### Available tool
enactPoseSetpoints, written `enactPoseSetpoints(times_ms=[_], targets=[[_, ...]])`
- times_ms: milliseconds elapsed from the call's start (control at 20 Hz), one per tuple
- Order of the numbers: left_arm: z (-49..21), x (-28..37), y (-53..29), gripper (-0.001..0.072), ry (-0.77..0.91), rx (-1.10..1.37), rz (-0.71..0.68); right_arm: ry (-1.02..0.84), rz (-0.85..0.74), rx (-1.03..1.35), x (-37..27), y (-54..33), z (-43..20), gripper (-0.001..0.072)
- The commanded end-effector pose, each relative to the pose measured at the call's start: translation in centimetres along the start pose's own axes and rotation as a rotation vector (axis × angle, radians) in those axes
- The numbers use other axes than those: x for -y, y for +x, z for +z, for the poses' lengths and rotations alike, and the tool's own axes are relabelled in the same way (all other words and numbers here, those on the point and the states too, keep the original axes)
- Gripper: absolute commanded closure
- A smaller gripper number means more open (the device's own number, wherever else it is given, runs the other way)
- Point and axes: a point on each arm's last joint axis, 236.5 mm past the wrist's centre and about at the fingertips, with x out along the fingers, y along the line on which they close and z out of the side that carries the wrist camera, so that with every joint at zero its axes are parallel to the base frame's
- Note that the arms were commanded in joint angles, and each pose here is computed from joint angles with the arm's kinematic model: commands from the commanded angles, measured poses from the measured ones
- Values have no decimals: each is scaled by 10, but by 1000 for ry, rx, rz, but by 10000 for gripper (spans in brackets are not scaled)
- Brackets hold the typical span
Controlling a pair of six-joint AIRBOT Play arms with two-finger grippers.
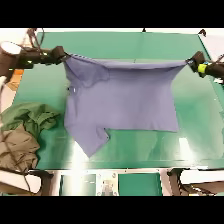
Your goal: Fold the shirts.
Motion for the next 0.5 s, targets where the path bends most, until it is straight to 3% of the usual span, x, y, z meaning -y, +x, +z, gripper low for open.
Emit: enactPoseSetpoints(times_ms=[0, 250, 450], targets=[[-7, -52, 59, 682, -43, -8, 26, 42, -28, -73, 43, 64, -12, 699], [-13, -61, 65, 682, -46, -54, 21, 34, -8, -117, 48, 76, -10, 699], [-47, -63, 36, 682, -54, -285, 56, 28, -81, -339, 73, 47, -51, 701]])
